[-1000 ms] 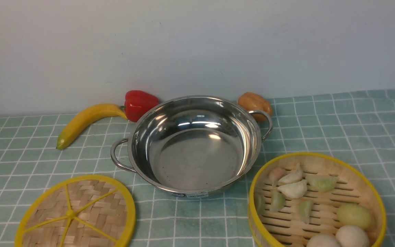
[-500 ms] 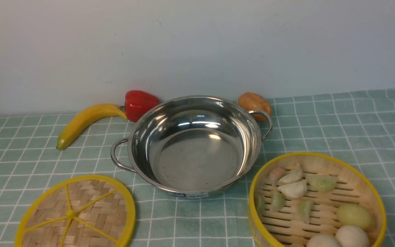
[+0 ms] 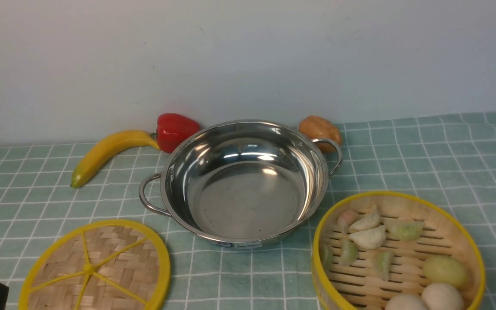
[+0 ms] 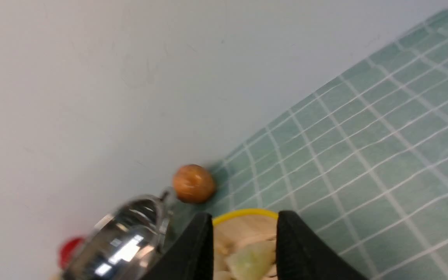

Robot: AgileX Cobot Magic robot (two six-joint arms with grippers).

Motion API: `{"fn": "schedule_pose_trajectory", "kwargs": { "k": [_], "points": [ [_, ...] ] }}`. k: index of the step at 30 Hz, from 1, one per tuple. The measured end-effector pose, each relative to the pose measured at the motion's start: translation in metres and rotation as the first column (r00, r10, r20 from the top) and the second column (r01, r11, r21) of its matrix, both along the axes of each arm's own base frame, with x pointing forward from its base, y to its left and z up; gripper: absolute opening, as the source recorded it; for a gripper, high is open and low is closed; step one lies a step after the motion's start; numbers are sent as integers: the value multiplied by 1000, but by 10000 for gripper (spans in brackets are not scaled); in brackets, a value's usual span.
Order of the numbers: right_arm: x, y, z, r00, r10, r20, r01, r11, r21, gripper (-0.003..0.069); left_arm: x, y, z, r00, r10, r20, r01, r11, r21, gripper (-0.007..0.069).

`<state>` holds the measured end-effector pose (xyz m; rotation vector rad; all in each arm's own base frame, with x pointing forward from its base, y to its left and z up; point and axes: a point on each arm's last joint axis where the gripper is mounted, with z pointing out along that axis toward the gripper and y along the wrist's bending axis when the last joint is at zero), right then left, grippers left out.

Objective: Place the steamer in the pot on the blue tablecloth, and put the lid on the steamer.
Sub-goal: 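Reach for and grasp the rim of the bamboo steamer holding the buns with the right gripper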

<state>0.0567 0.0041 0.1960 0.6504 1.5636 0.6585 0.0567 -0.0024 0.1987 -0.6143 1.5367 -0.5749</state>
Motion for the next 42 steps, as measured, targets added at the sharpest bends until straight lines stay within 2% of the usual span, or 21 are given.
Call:
{"fn": "schedule_pose_trajectory", "kwargs": {
  "k": [2, 5, 12, 15, 17, 20, 22, 24, 26, 27, 28, 29, 30, 32, 34, 35, 36, 37, 40, 41, 42],
  "points": [
    [0, 1, 1, 1000, 2, 8, -4, 991, 137, 248, 0, -1, 1, 1000, -4, 8, 5, 989, -150, 243],
    [0, 0, 6, 999, -15, 47, 2, 965, 263, 248, 0, -2, 1, 1000, -5, 15, 8, 973, -232, 243],
    [0, -7, 19, 978, -105, 180, 41, 943, 330, 248, 0, 5, 10, 992, 69, 105, -37, 960, -278, 243],
    [-5, -11, 44, 942, -142, 303, 62, 964, 259, 248, -3, 9, 26, 973, 118, 198, -65, 966, -252, 243],
    [-16, -13, 88, 873, -138, 467, 126, 990, 58, 248, -13, 13, 65, 919, 152, 363, -132, 988, -81, 243],
    [-18, -9, 129, 862, -75, 502, 182, 969, -169, 248, -16, 9, 103, 913, 99, 396, -183, 966, 182, 243],
    [-9, -6, 149, 900, -35, 434, 170, 946, -276, 248, -9, 6, 116, 949, 52, 310, -152, 939, 309, 243],
    [12, -3, 160, 974, 6, 225, 82, 923, -377, 248, 7, 3, 127, 991, 8, 135, -63, 910, 411, 243],
    [34, -1, 162, 999, 33, 0, -30, 898, -439, 248, 25, 2, 128, 996, -27, -89, 64, 893, 446, 243],
    [39, -1, 164, 999, 36, -27, -44, 895, -443, 248, 26, 2, 130, 994, -29, -102, 72, 890, 451, 243],
    [50, 0, 163, 988, 51, -144, -112, 880, -462, 248, 35, 2, 131, 978, -40, -205, 131, 882, 452, 243],
    [57, 1, 160, 971, 63, -231, -169, 866, -470, 248, 44, 2, 128, 955, -49, -294, 181, 879, 442, 243],
    [75, 2, 154, 913, 87, -398, -282, 840, -463, 248, 58, 3, 126, 901, -59, -429, 257, 870, 421, 243],
    [96, 5, 146, 816, 123, -565, -413, 807, -422, 248, 79, 5, 122, 804, -62, -591, 346, 857, 381, 243],
    [120, 8, 128, 678, 169, -715, -536, 780, -323, 248, 99, 8, 112, 687, -57, -725, 420, 845, 332, 243],
    [123, 8, 126, 667, 173, -724, -543, 779, -314, 248, 103, 9, 110, 663, -54, -746, 431, 843, 322, 243],
    [143, 10, 107, 575, 196, -794, -595, 767, -241, 248, 119, 12, 98, 572, -43, -819, 471, 835, 285, 243],
    [145, 10, 105, 567, 198, -800, -598, 766, -234, 248, 123, 13, 95, 554, -39, -832, 478, 833, 279, 243],
    [172, 11, 70, 435, 210, -875, -643, 753, -139, 248, 149, 19, 67, 411, -12, -911, 529, 818, 228, 243],
    [176, 11, 64, 413, 211, -886, -648, 752, -122, 248, 152, 19, 64, 396, -10, -918, 533, 816, 221, 243],
    [184, 11, 51, 370, 218, -903, -655, 751, -87, 248, 160, 21, 52, 352, -3, -936, 547, 812, 203, 243]
  ]
}}
